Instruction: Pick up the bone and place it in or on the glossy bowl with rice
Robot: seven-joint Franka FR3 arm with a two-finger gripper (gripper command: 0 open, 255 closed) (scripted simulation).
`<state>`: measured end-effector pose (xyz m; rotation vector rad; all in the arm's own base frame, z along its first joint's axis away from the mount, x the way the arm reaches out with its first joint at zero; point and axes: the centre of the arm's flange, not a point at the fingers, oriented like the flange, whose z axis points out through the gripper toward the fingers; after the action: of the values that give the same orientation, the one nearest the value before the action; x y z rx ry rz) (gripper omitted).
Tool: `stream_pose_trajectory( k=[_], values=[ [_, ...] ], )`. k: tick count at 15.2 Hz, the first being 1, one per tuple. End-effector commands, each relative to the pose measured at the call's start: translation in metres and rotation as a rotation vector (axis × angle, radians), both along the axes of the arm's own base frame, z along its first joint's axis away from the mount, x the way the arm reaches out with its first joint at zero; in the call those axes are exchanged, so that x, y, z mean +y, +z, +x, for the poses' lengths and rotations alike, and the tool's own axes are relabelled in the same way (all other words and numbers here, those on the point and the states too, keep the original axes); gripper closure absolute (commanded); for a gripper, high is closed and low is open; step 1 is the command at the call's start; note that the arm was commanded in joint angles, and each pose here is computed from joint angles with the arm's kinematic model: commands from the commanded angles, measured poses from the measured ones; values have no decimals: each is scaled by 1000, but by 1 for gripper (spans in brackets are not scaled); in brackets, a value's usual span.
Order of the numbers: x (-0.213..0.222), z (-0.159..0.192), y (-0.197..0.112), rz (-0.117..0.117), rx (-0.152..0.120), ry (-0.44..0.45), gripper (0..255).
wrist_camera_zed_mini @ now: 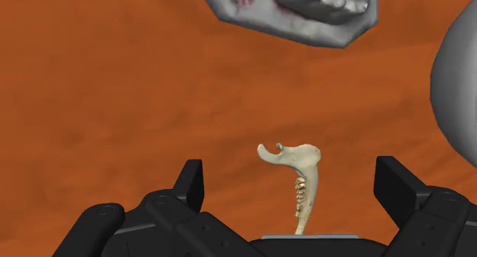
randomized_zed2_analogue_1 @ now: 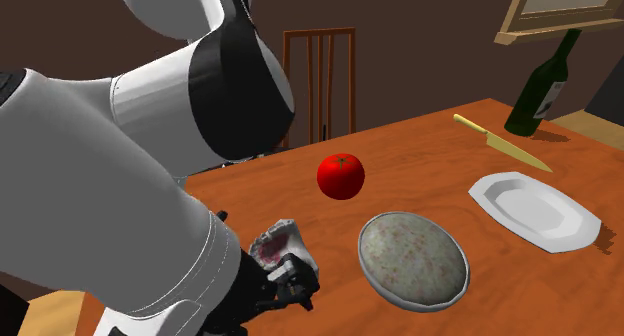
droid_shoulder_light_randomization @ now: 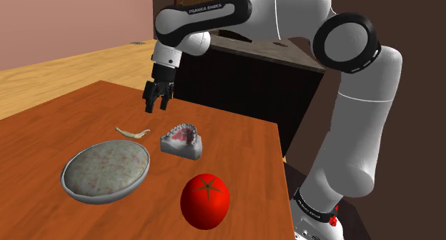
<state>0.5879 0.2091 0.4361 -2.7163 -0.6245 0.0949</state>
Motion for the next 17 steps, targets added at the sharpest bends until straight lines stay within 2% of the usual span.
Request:
stream_pose_trajectory(
  k=[1,7,15,17],
  values=[
    [18,16,-11,18,-1,38,0],
    [81,57,-37,68,-3,150,0],
    [95,49,-73,68,-3,150,0],
    [95,49,-73,68,-3,150,0]
  ],
)
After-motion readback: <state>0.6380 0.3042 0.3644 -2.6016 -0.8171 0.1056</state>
